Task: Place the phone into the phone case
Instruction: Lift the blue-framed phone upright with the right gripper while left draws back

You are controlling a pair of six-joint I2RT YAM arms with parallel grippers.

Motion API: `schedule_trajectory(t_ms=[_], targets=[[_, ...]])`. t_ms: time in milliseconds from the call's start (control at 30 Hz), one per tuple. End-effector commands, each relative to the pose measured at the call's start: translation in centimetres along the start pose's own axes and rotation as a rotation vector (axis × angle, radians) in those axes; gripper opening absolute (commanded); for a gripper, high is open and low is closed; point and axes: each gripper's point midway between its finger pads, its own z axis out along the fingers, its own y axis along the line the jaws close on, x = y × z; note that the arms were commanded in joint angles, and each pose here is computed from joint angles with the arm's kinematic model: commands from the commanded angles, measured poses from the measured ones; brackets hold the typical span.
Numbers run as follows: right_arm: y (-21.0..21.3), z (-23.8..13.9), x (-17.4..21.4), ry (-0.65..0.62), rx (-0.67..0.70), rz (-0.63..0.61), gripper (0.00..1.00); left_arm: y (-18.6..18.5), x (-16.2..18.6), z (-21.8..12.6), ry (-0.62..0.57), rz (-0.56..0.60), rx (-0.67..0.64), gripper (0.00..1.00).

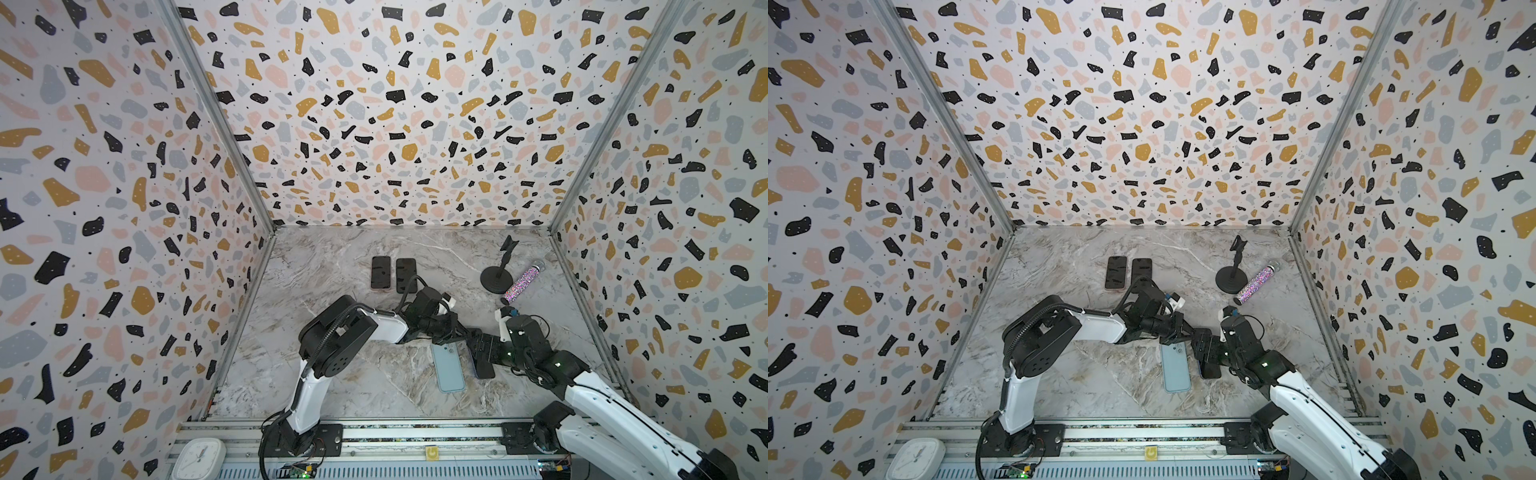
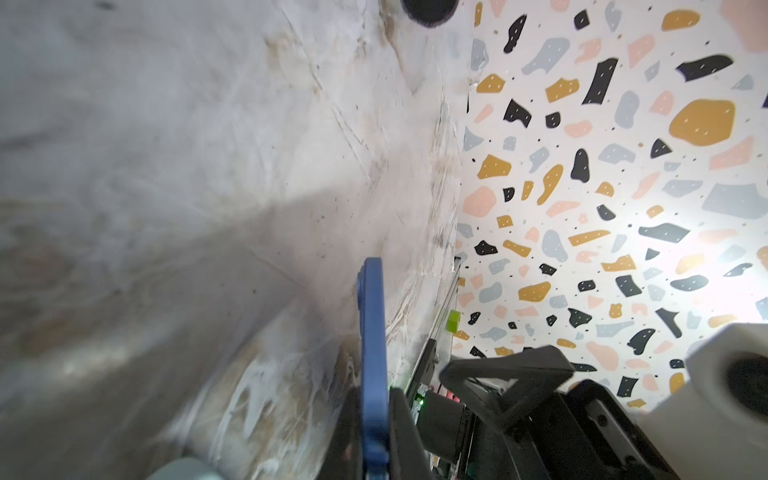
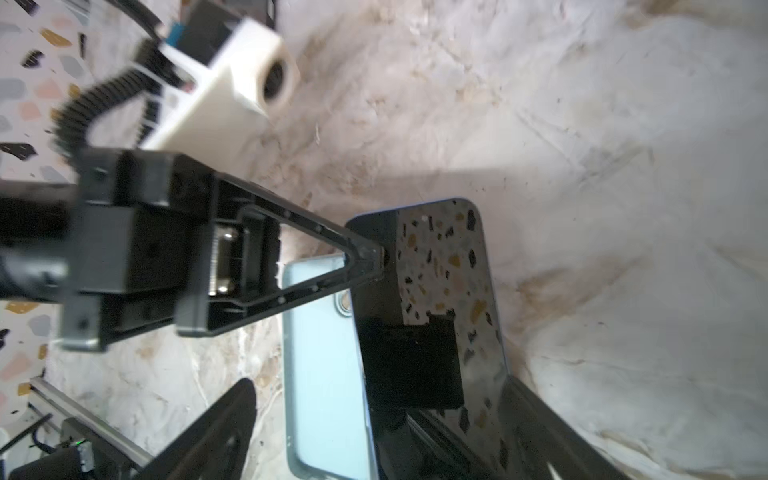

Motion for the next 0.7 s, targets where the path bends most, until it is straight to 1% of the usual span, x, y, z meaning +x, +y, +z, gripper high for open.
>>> schedule_trajectory(t_ms=[0, 100, 233, 333, 367, 467, 567, 667], targets=[[-0.9, -1.8, -0.7, -0.04, 0.019, 0.118, 0.93, -5.8, -2.0, -1.8, -0.105, 0.03, 0.155, 0.04], [-0.4, -2.5, -1.1, -0.057, -0.088, 0.237, 0.91, -7.7, -2.5, -2.8, -0.149, -0.007, 0.252, 0.04], [0.6, -2.8, -1.4, -0.041, -0.289, 0.434, 0.86, -10.4, -3.4, -4.6, -0.205, -0.064, 0.408, 0.03], [0.5, -3.3, -2.2, -0.063, -0.379, 0.537, 0.84, -11.2, -3.7, -5.4, -0.241, -0.079, 0.458, 0.02], [0.2, -3.4, -2.4, -0.074, -0.384, 0.561, 0.84, -11.2, -3.9, -5.6, -0.252, -0.08, 0.462, 0.02], [-0.1, -3.5, -2.7, -0.083, -0.361, 0.572, 0.84, -10.8, -4.1, -6.1, -0.287, -0.086, 0.463, 0.02], [-0.9, -3.7, -3.2, -0.122, -0.313, 0.572, 0.86, -10.2, -4.3, -6.6, -0.309, -0.094, 0.463, 0.02], [-1.9, -3.4, -3.0, -0.129, -0.27, 0.608, 0.88, -9.8, -4.7, -7.3, -0.332, -0.105, 0.469, 0.02]])
